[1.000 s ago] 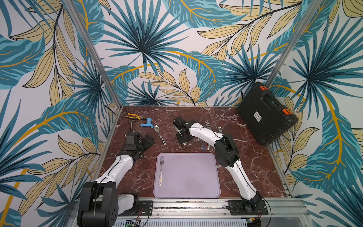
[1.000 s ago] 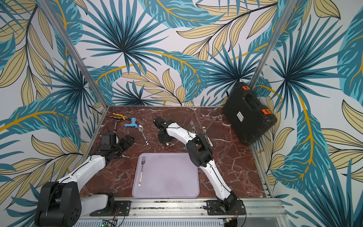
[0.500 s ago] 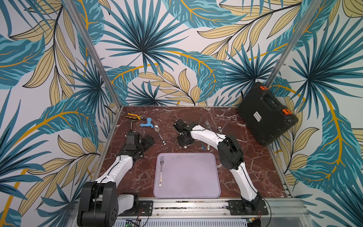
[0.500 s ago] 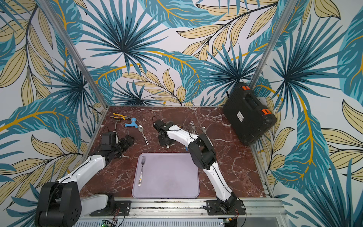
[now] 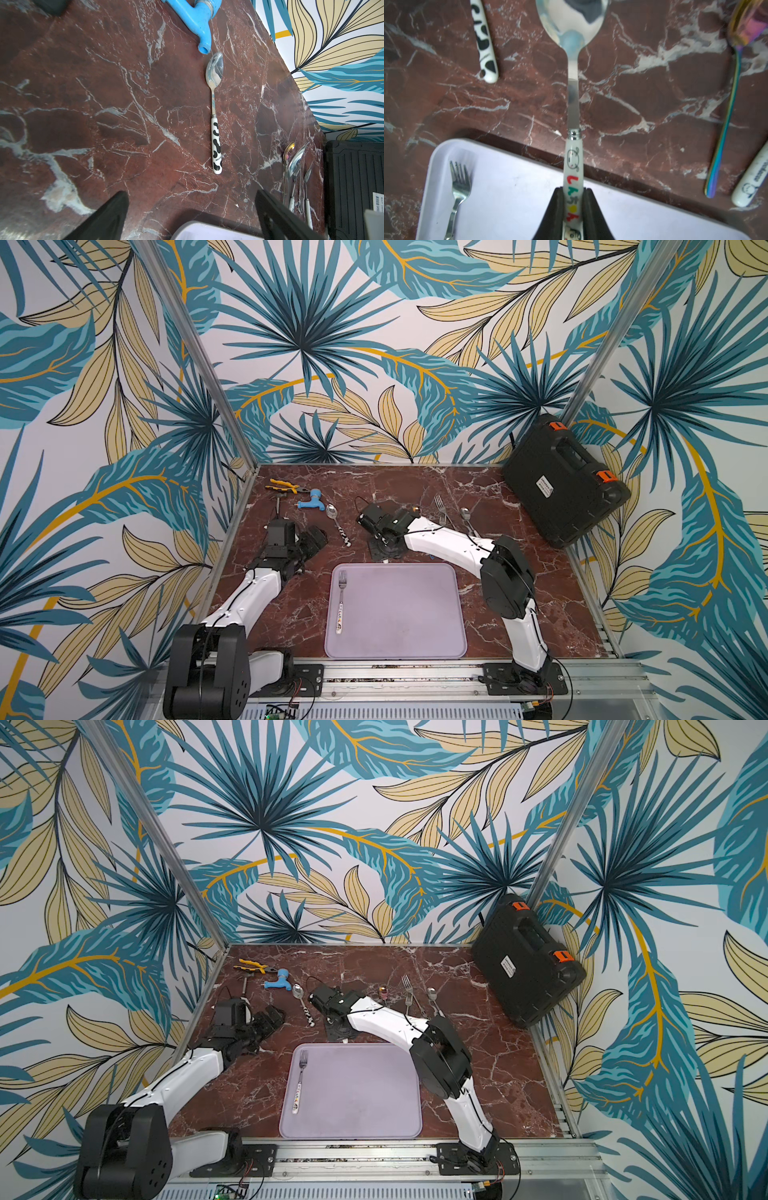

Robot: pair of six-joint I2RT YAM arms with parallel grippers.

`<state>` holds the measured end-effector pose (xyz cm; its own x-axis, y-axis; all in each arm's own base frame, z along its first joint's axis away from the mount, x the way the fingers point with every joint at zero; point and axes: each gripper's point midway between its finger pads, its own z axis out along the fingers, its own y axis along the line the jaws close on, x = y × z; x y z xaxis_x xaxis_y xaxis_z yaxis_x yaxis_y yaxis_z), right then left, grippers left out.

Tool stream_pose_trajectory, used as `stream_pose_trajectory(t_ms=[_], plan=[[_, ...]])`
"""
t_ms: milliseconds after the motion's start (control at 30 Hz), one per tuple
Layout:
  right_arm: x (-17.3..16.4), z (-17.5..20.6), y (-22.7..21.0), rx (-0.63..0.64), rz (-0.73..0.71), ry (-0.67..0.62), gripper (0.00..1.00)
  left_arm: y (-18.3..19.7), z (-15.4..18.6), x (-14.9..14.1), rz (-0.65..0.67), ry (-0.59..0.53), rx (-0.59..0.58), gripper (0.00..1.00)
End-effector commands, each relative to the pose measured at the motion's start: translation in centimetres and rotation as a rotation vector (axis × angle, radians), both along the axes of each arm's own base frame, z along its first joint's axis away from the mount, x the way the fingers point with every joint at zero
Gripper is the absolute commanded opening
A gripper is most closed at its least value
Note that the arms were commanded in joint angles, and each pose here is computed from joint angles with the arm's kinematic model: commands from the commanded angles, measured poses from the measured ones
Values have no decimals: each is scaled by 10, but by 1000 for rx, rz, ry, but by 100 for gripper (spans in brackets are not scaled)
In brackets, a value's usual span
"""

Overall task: Set the spoon and fork side by side
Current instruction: Pick up the spoon from the center of the board, then place the spoon on the tray.

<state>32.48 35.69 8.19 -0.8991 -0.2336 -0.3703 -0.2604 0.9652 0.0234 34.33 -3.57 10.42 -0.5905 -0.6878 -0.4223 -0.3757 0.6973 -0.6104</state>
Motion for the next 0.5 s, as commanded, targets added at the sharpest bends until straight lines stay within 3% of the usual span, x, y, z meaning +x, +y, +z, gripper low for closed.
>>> stream_pose_trajectory(t_ms=[0, 467], plan=[[-20, 0, 1, 10, -62, 10, 0, 1, 5, 3, 0, -24, -4, 100], [-109, -21, 35, 81, -120, 96, 0, 2, 4, 2, 1, -25, -4, 100]])
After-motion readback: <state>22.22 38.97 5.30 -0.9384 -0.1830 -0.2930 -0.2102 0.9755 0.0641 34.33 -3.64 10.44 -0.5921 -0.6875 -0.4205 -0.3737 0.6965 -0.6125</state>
